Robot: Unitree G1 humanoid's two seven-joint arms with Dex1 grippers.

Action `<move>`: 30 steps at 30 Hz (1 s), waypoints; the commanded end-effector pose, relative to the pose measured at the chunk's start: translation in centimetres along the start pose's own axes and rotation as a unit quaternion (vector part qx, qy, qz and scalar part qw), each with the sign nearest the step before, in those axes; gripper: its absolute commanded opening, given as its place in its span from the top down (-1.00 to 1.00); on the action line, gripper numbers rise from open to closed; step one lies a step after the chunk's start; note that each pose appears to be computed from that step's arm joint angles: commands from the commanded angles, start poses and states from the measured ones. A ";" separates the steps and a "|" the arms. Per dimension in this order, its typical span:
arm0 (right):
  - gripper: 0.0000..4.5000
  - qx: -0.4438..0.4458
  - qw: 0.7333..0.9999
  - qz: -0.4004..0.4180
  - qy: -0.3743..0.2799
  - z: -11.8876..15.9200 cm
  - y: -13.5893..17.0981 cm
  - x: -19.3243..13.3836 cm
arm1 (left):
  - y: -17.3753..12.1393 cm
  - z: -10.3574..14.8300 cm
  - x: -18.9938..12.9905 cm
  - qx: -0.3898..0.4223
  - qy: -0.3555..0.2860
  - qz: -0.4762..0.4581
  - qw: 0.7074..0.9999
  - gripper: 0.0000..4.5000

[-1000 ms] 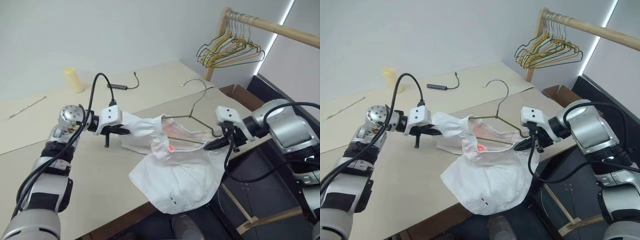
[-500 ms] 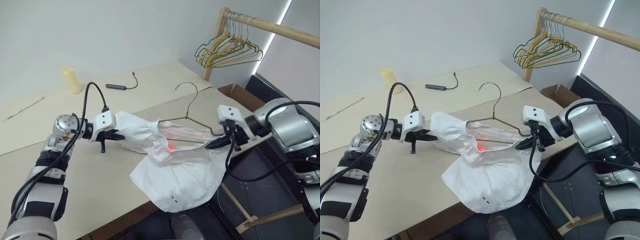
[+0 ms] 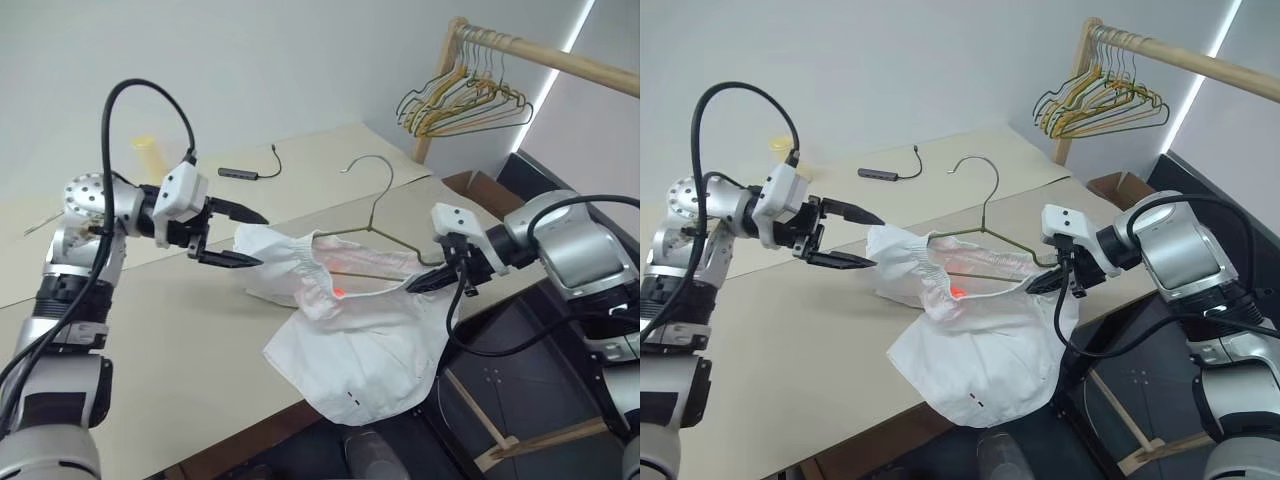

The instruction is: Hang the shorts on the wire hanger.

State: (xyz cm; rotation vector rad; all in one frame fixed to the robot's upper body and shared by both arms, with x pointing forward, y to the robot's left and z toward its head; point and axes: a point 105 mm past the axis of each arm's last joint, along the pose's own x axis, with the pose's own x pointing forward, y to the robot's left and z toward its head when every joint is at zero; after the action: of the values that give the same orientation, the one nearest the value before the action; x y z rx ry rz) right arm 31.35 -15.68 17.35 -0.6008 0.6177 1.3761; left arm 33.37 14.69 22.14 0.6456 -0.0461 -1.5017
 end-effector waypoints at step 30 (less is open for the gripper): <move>1.00 -0.052 0.997 -0.048 -0.002 0.8 -0.8 0.3 | -0.4 -3.3 4.4 -0.045 0.031 -0.007 0.999 0.98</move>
State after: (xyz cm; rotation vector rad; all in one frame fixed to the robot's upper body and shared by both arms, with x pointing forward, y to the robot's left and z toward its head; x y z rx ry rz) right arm 32.13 -15.03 16.99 -0.6797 0.5471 1.3325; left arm 34.83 11.78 15.69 0.6231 0.1488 -1.5050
